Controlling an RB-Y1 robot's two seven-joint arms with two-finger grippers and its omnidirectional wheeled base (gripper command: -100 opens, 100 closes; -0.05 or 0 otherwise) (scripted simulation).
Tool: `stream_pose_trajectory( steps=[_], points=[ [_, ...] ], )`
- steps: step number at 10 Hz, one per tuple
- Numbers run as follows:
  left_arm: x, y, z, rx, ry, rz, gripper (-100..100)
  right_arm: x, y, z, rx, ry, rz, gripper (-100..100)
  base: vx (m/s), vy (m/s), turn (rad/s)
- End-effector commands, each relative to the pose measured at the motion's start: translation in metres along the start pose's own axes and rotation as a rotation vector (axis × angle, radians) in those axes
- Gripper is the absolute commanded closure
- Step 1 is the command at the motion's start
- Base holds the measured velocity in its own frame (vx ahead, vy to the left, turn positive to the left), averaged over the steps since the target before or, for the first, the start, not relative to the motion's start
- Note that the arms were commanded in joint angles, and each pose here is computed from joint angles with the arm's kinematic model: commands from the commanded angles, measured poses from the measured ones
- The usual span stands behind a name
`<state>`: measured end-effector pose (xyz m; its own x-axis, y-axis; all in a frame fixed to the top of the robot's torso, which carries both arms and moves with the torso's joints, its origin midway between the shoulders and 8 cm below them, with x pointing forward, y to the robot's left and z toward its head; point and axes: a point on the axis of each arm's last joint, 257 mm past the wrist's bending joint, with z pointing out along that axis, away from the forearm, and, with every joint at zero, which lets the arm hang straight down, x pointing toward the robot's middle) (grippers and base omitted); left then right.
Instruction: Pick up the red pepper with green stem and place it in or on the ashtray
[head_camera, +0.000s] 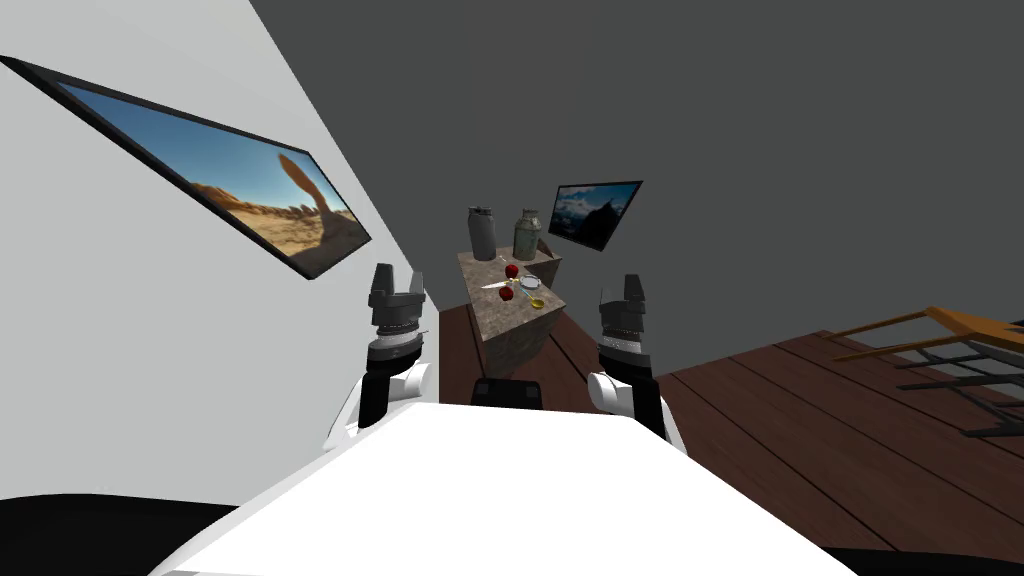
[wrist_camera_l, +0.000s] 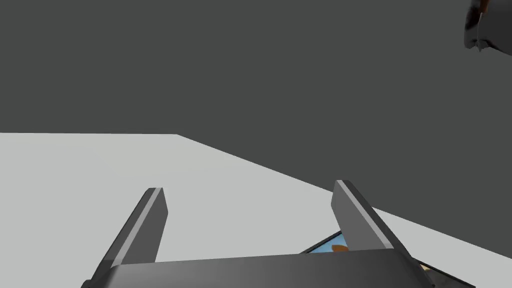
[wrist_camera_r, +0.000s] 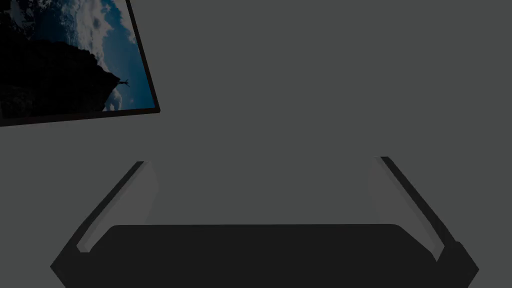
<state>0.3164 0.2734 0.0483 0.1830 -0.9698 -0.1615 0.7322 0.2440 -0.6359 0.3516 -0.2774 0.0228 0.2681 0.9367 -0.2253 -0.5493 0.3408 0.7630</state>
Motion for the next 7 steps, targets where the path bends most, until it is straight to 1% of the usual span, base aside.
stream_pose_trajectory(
  steps=[1,2,3,7],
  points=[
    [0.004,0.009,0.001,-0.015,0.032,0.004,-100,0.0,0.0,0.0,0.0,0.0,0.0,0,-0.015,-0.045,-0.103],
    [0.007,0.021,0.002,-0.039,0.053,0.006,-100,0.0,0.0,0.0,0.0,0.0,0.0,0,-0.059,-0.109,-0.185],
    [0.007,0.03,0.003,-0.054,0.06,0.006,-100,0.0,0.0,0.0,0.0,0.0,0.0,0,-0.065,-0.142,-0.153],
    [0.008,0.071,0.006,-0.137,0.071,-0.001,-100,0.0,0.0,0.0,0.0,0.0,0.0,0,-0.043,-0.121,-0.136]
  ],
)
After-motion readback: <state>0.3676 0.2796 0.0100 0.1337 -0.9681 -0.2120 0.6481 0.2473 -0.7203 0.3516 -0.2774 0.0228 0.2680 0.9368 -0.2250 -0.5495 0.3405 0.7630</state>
